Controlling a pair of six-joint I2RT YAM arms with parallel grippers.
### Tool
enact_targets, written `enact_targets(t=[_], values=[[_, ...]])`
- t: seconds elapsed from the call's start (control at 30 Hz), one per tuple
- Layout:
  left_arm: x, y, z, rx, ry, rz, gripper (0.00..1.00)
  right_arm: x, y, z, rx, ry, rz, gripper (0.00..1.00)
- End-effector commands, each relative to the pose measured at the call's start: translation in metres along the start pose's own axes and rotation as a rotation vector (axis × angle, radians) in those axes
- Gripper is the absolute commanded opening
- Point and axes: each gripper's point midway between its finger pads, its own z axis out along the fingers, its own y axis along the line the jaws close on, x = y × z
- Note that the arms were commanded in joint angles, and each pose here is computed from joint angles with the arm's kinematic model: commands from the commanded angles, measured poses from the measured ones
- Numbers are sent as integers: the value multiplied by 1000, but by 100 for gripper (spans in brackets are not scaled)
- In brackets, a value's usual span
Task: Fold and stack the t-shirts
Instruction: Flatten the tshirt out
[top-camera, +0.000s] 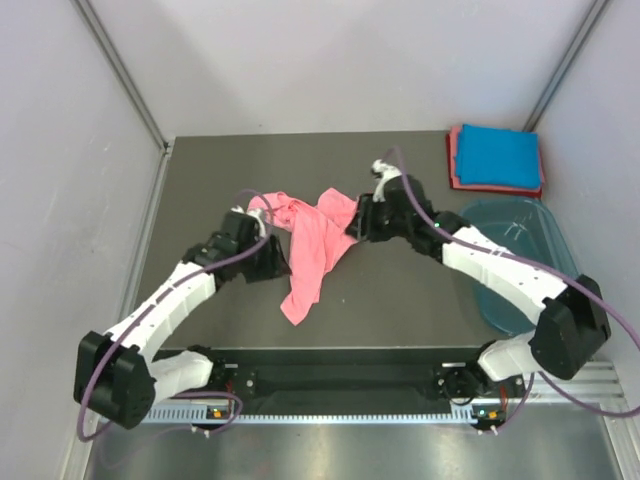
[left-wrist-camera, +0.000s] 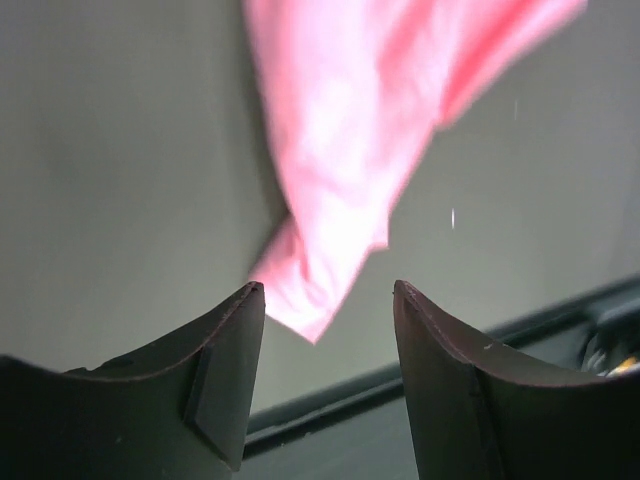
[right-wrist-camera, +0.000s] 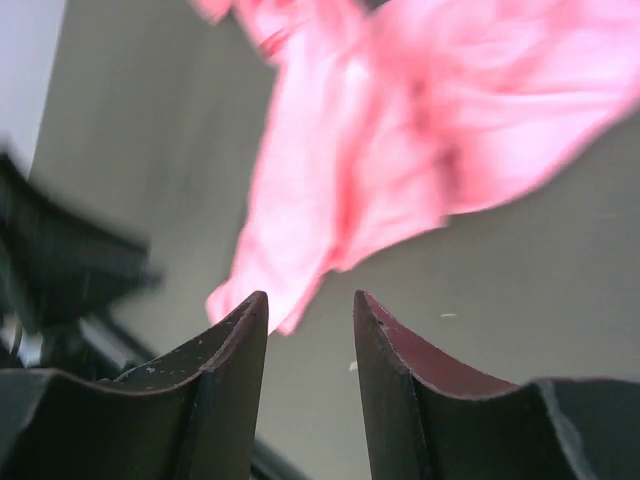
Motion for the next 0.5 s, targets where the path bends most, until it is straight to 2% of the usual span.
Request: enact_targets(t=[0.0, 0.1, 0.13, 0.3, 0.47], values=[[13, -15, -1, -14, -54, 107, 59, -9, -35, -10, 51, -36, 96, 40], [38, -25, 6, -50, -23, 226, 55, -13, -55, -20, 79, -66, 123, 40], [51, -37, 5, -43, -3, 291, 51, -15, -55, -25, 68, -79, 131, 40], [87, -37, 16, -200, 58, 509, 49, -2, -81, -33, 72, -100, 200, 39], [110, -45, 27, -227, 114, 646, 47, 2, -89, -37, 49, -98, 219, 38]])
